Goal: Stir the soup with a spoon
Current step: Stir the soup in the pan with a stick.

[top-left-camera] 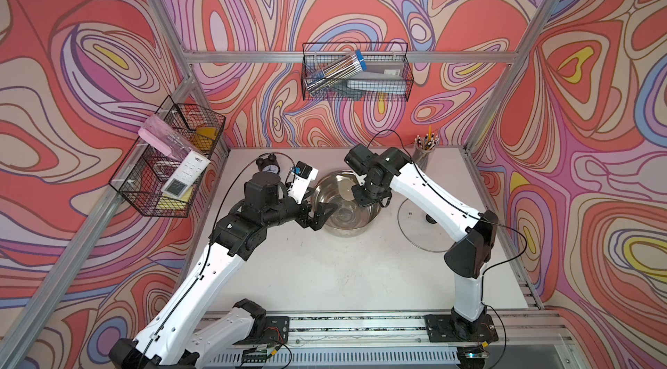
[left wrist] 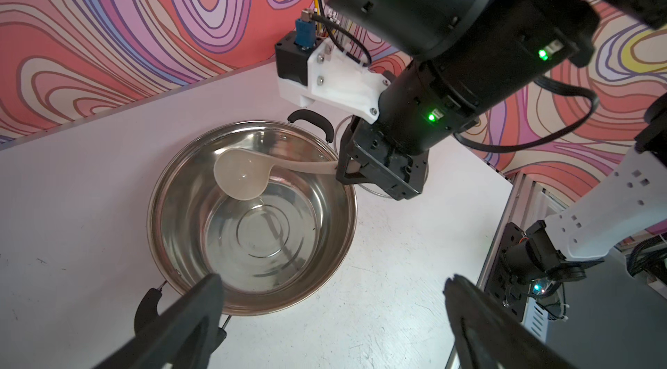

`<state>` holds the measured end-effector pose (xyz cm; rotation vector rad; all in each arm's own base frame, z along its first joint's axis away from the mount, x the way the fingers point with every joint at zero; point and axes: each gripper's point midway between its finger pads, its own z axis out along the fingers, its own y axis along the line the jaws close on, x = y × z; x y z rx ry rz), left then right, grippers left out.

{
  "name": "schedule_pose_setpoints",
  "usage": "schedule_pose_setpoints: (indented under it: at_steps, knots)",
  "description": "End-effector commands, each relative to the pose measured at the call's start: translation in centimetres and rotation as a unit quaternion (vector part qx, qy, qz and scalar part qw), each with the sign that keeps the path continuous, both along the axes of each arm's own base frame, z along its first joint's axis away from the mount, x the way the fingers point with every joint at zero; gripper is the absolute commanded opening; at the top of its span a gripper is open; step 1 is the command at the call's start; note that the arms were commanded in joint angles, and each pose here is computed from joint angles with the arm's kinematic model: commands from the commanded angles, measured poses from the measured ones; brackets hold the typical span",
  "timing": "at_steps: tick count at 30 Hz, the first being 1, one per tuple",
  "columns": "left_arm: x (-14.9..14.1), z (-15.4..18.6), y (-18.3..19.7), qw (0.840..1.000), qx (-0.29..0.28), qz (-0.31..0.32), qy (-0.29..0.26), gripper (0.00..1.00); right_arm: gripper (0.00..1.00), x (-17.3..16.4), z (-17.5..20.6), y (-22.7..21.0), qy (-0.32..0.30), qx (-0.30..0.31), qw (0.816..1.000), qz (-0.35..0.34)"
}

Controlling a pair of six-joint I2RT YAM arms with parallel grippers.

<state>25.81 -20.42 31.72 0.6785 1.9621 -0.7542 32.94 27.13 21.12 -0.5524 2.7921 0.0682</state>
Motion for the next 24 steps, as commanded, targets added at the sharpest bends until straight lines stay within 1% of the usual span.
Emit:
schedule_pose_setpoints:
  at_steps: [1,6,10,14,16,19,21,24]
  knots:
    - [0.2,0.1,0.0,1.0,0.024,-0.003,-0.002,0.99,0.0,-0.2,0.7,2.0,0.002,0.035,0.999,0.027]
    - [1.7,-0.7,1.1,0.997,0.047,0.048,0.023,0.99,0.0,-2.3,0.7,3.5,0.008,0.033,0.997,0.064]
    - [1.7,-0.8,0.4,0.998,0.043,0.03,0.03,0.99,0.0,-4.1,0.9,3.5,0.015,0.031,0.997,0.072]
    - [2.2,-0.8,0.5,0.998,0.03,0.046,0.036,0.99,0.0,-5.5,1.1,2.4,0.018,0.037,0.997,0.062]
    - [2.1,-0.9,0.2,0.998,0.026,0.039,0.039,0.99,0.0,-6.2,1.0,1.7,0.02,0.037,0.998,0.055]
    - [1.5,-1.2,-0.6,0.999,0.023,0.01,0.047,0.99,0.0,-6.9,0.4,0.4,0.025,0.021,0.999,0.043]
    - [0.9,-1.4,-1.1,0.999,0.019,-0.018,0.044,0.99,0.0,-7.3,0.9,-0.8,0.015,0.014,0.999,0.035]
    - [0.9,-1.5,-1.0,0.999,0.021,-0.016,0.039,0.99,0.0,-7.3,0.7,-1.9,0.009,-0.007,1.0,0.023]
